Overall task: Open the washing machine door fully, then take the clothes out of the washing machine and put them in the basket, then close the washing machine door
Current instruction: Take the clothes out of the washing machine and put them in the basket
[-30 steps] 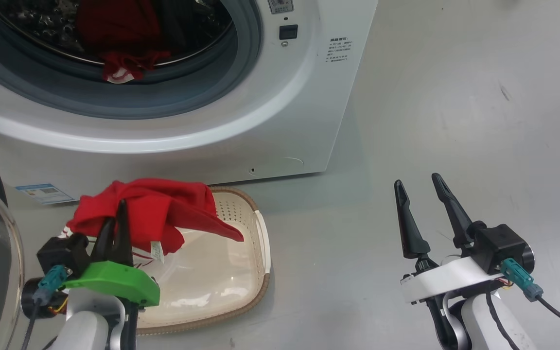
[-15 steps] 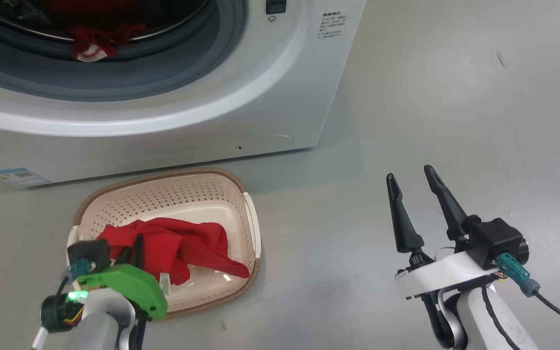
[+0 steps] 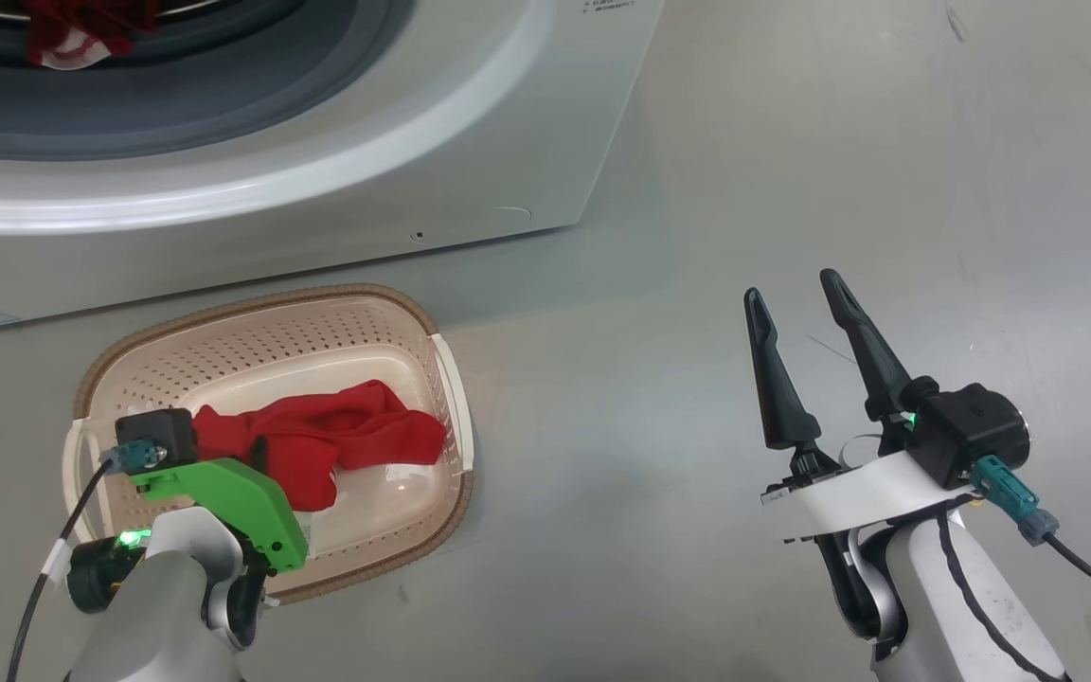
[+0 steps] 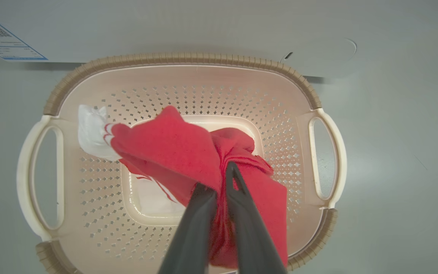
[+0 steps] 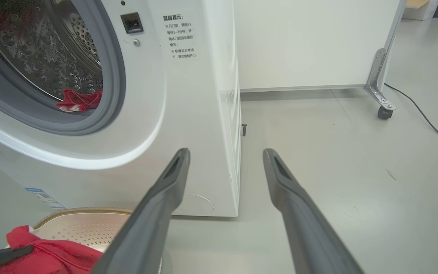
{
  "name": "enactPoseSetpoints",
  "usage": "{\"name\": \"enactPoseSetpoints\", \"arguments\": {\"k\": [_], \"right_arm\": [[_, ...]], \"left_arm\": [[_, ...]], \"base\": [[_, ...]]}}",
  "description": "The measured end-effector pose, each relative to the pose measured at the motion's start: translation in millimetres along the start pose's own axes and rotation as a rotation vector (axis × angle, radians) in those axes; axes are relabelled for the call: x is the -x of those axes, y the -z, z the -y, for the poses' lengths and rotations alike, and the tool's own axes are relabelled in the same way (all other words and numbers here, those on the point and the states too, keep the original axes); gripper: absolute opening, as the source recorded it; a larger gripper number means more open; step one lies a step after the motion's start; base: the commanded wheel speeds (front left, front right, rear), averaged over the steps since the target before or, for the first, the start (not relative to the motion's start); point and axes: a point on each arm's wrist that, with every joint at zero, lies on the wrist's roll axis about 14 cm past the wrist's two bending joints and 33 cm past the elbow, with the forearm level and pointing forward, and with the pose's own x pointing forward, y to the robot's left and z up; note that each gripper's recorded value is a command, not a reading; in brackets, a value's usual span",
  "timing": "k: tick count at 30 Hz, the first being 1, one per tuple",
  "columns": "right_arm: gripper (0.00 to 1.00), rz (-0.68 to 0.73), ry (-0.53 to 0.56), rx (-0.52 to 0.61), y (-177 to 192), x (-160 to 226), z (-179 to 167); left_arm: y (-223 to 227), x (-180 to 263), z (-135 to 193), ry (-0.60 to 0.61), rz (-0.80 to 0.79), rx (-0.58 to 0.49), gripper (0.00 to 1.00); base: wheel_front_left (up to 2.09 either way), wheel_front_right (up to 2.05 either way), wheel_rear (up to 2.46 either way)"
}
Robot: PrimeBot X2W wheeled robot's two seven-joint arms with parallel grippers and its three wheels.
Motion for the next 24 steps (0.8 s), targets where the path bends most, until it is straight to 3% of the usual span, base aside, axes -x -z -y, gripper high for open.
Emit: {"name": "enactPoseSetpoints", "arguments": {"k": [1, 2, 3, 4, 14, 24], "right_arm": [[1.0, -0.002, 0.004, 0.002, 0.8, -1.2, 1.6], [1.0, -0.002, 0.008, 0.003, 1.1, -2.5, 3.7], [1.0, -0.003, 0.015, 0.005, 1.6, -3.3, 6.1], [1.0, -0.008, 0.026, 0.008, 3.4, -3.9, 10.0], [1.0, -0.006, 0.025, 0.011, 3.4, -8.3, 11.3], [1.0, 0.007, 0.023, 0.011, -2.3, -6.6, 10.0]], "left_arm": [[4.2, -2.7, -0.9, -0.003, -0.021, 0.003, 0.42], [8.5, -5.3, -1.2, 0.0, -0.042, 0.003, 0.73], [11.5, -7.7, -1.9, -0.002, -0.055, 0.004, 0.89], [15.3, -11.7, -3.3, -0.008, -0.077, 0.013, 1.0], [18.7, -18.6, -8.2, -0.027, -0.108, 0.02, 1.0], [7.7, -14.4, -10.0, -0.024, -0.035, 0.021, 1.0]], "base": [[0.0, 0.0, 0.0], [0.0, 0.0, 0.0], [0.0, 0.0, 0.0], [0.0, 0.0, 0.0], [0.0, 0.0, 0.0], [0.0, 0.0, 0.0]]}}
